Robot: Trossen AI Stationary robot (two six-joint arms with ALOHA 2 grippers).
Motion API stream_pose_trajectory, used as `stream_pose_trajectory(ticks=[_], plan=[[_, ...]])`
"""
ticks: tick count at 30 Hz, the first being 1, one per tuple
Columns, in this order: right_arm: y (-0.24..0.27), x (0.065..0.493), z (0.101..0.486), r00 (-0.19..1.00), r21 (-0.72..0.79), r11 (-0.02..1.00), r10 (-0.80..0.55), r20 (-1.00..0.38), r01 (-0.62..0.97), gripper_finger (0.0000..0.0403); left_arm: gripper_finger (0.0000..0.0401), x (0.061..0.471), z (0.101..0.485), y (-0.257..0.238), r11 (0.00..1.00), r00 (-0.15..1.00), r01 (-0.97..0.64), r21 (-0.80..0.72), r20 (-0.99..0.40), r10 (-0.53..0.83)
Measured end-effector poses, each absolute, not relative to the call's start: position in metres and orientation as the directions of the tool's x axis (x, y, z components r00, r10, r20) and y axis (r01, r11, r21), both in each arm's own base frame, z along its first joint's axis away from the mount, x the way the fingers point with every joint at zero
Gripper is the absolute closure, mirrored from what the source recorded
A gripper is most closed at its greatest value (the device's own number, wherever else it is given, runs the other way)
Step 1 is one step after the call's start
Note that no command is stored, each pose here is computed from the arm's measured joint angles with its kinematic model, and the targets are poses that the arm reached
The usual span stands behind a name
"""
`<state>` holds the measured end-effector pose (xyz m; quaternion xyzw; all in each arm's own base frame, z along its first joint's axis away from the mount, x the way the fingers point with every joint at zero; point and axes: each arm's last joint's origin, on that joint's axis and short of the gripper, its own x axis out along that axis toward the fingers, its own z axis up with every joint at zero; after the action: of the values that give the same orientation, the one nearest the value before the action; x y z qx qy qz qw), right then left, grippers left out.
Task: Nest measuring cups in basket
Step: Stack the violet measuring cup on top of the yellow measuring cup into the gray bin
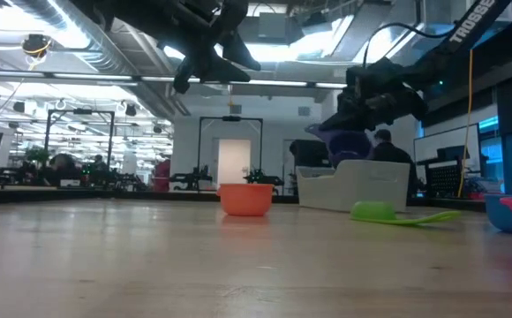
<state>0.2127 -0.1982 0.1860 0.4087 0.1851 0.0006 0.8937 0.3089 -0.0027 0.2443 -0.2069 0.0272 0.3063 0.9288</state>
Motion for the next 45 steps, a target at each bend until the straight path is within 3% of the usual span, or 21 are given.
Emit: stream_pose_trajectory(ticks=[10, 21, 30, 45], plan=[[-0.1982, 0.2099, 0.1786, 0.925, 0.695, 0.676, 0.050, -0.377, 0.247, 0.0392, 0.0280, 0.3089, 0.2444, -0.0027, 0.726, 0.811, -0.580, -0.368, -0.177, 0.558], [-0.1989, 0.2097, 0.1781, 0.920, 0.726, 0.622, 0.022, -0.391, 0.293, 0.0366, 0.0280, 0.3089, 0.2444, -0.0027, 0.726, 0.811, -0.580, -0.368, -0.177, 0.558], [-0.1988, 0.2097, 0.1779, 0.919, 0.713, 0.637, 0.019, -0.394, 0.293, 0.0356, 0.0280, 0.3089, 0.2444, -0.0027, 0.726, 0.811, -0.580, -0.368, -0.177, 0.558], [-0.1991, 0.2095, 0.1777, 0.917, 0.708, 0.639, 0.011, -0.398, 0.300, 0.0272, 0.0280, 0.3089, 0.2444, -0.0027, 0.727, 0.811, -0.580, -0.368, -0.177, 0.558]])
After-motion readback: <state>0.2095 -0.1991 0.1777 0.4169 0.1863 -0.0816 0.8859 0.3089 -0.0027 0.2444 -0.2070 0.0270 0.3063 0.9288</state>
